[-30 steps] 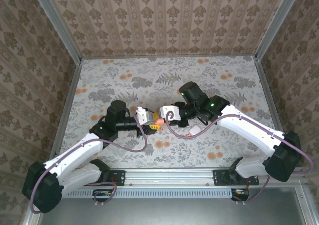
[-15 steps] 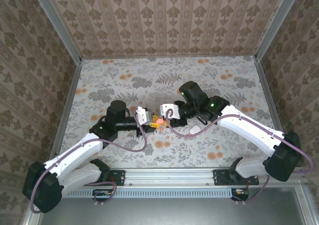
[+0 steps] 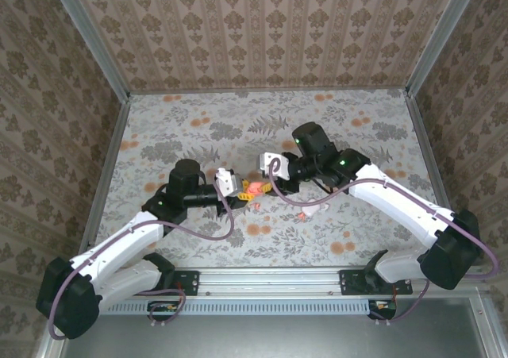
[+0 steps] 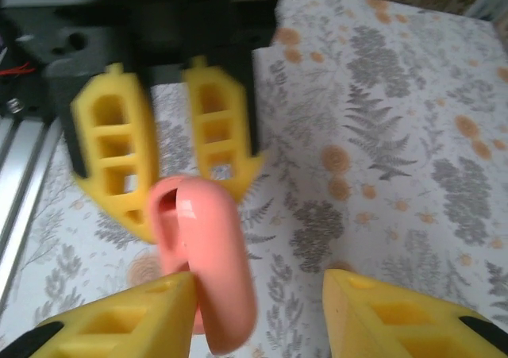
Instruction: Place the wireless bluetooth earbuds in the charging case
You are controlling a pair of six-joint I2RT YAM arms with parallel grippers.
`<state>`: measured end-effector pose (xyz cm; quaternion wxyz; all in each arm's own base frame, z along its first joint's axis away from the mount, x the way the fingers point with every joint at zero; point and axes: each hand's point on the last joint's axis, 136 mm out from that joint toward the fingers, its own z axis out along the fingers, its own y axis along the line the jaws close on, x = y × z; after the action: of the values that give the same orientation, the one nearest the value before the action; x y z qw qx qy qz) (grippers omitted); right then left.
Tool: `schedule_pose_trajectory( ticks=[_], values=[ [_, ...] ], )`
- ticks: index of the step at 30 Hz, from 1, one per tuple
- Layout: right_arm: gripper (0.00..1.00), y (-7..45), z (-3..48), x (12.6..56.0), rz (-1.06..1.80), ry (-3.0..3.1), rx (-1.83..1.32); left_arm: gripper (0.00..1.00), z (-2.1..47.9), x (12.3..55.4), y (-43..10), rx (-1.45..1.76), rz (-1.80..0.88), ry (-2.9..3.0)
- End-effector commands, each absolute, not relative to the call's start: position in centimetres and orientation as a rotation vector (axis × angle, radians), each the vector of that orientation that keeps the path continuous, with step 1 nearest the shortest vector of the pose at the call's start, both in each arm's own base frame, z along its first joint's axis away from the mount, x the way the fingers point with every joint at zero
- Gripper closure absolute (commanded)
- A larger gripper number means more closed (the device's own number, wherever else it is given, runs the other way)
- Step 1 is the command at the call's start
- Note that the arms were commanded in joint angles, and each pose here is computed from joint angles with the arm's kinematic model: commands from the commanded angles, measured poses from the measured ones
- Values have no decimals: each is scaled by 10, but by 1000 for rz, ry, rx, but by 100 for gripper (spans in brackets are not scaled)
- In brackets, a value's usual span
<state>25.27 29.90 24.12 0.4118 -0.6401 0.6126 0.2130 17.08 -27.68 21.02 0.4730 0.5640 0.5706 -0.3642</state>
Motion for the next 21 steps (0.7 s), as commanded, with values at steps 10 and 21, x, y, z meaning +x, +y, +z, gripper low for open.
schedule_pose_trajectory(
  ticks=[10,21],
  values=[
    [50,298,268,273,583,1557,-1451,88,218,168,-280,1320,-938,1349],
    [48,271,279,300,665,2028,-940,89,185,232,-258,996,-761,1645]
  ],
)
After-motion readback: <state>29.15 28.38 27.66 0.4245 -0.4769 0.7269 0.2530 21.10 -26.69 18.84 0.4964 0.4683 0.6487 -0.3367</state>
